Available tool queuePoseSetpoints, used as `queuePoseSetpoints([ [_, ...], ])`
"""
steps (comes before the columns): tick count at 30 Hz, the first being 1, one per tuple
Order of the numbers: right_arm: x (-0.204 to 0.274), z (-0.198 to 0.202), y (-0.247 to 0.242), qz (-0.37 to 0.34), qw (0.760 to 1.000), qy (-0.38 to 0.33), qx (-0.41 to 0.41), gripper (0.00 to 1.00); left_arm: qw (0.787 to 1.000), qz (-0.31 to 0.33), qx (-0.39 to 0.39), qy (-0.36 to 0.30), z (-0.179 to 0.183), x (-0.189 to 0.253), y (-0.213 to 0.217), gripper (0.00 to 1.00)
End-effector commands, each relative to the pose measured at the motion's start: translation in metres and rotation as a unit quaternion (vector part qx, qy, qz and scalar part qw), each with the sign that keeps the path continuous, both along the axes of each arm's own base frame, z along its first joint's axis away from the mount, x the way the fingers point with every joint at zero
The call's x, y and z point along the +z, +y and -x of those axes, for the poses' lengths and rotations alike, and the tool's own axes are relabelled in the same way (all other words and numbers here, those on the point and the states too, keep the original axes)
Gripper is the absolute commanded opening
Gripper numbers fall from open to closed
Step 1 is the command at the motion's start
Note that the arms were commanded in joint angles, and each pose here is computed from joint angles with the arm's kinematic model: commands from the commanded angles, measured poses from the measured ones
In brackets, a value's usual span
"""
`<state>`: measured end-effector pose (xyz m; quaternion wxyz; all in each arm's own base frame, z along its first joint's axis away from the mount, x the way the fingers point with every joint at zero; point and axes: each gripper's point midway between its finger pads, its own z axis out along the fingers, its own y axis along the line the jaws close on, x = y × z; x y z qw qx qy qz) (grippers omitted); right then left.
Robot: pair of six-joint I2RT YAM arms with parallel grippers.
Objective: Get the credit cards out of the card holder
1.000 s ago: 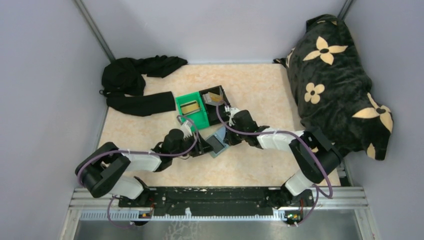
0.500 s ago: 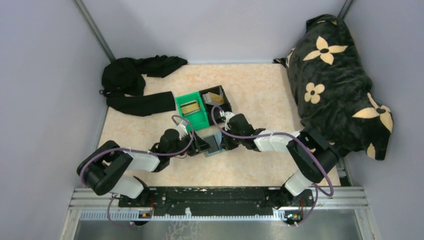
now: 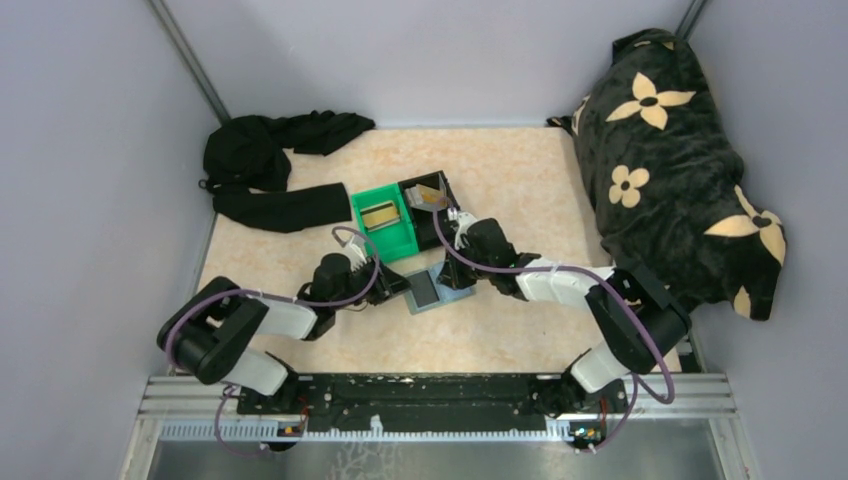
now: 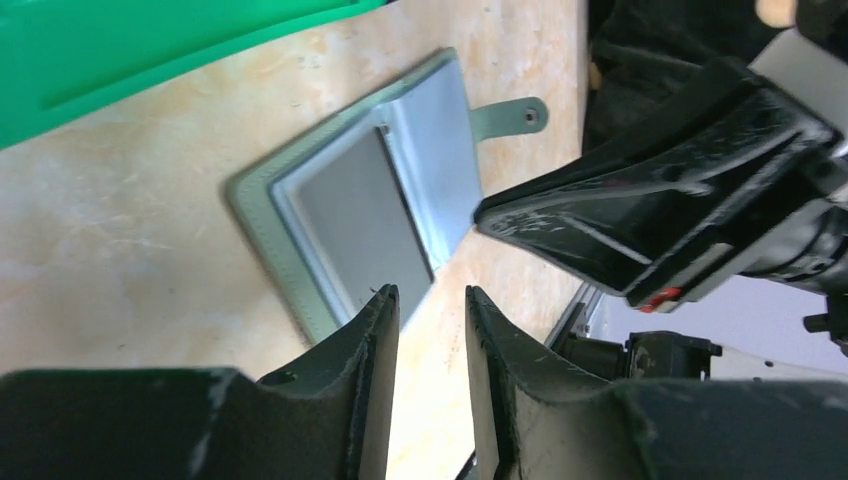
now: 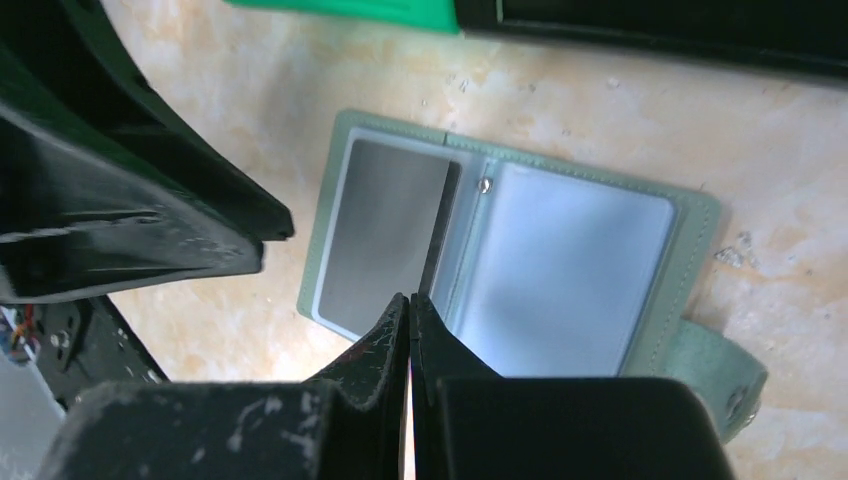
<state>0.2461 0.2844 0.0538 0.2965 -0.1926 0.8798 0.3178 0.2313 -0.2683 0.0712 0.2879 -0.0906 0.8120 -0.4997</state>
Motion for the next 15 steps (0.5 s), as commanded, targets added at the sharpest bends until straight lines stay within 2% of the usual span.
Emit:
queuePoseSetpoints([
  [1,0.038,-0.02,0.015,-0.069,0.997,-0.034,0.009,0.03,1.0,0.005,-0.009,-0.003,-0.004,-0.008,-0.003,0.34],
  [6,0.03,-0.025,0.018,-0.065,0.997,-0.027,0.016,0.23,0.999,0.029,-0.042,0.017,-0.003,-0.013,-0.019,0.29],
  [9,0.026,-0.026,0.019,-0.067,0.997,-0.024,0.017,0.35,0.998,0.022,-0.039,0.037,-0.003,-0.026,-0.019,0.26],
  [12,0.019,-0.027,0.016,-0.059,0.998,-0.022,0.01,0.41,0.998,0.012,-0.032,0.047,-0.002,-0.034,-0.016,0.25],
  [15,0.007,-0.029,0.008,-0.04,0.999,-0.017,-0.002,0.42,0.998,0.008,-0.028,0.048,-0.003,-0.036,-0.014,0.24],
])
